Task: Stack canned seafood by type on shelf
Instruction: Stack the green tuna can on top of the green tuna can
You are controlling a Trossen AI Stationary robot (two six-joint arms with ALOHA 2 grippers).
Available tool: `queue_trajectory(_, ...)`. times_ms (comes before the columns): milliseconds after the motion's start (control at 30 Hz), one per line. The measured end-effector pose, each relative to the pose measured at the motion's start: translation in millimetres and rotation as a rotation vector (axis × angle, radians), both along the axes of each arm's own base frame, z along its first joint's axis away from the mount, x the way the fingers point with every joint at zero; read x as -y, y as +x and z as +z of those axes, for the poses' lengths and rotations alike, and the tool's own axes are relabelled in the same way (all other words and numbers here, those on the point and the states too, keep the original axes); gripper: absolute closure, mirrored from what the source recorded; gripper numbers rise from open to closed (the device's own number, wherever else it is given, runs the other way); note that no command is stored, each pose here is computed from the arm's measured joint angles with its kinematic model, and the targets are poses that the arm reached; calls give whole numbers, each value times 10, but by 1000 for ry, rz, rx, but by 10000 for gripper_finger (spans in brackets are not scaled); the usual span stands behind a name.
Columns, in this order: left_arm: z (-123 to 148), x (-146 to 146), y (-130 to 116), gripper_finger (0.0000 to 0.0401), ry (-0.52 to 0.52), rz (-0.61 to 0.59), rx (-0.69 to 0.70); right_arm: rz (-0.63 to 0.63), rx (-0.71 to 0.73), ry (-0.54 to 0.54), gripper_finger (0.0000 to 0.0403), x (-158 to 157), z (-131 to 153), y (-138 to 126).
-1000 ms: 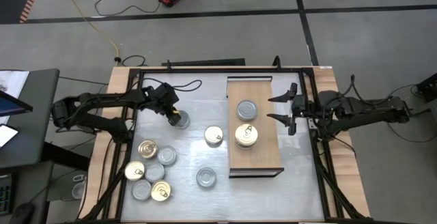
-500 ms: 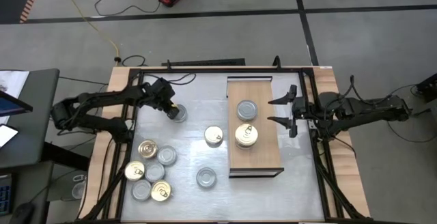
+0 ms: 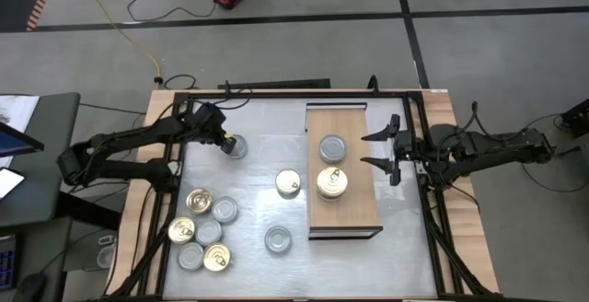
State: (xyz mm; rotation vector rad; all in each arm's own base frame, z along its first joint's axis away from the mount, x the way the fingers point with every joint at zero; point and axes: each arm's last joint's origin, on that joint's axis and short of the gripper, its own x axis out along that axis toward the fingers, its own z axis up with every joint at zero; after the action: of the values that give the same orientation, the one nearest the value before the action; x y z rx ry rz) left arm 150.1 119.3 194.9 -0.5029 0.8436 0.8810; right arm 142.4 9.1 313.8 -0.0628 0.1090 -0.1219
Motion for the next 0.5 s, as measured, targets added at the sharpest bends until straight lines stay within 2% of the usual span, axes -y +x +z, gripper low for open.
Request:
queue_trajectory(133, -33, 14, -21, 369, -29, 11, -34, 0, 8, 3, 108, 0, 8, 1)
queue_trajectory(367, -113, -21, 24, 257, -63, -25, -59, 0, 15, 3, 108, 0, 15, 1)
queue_trajectory(500, -130, -71, -4, 244, -49, -42, -90, 0, 10, -4, 108, 0, 10, 1)
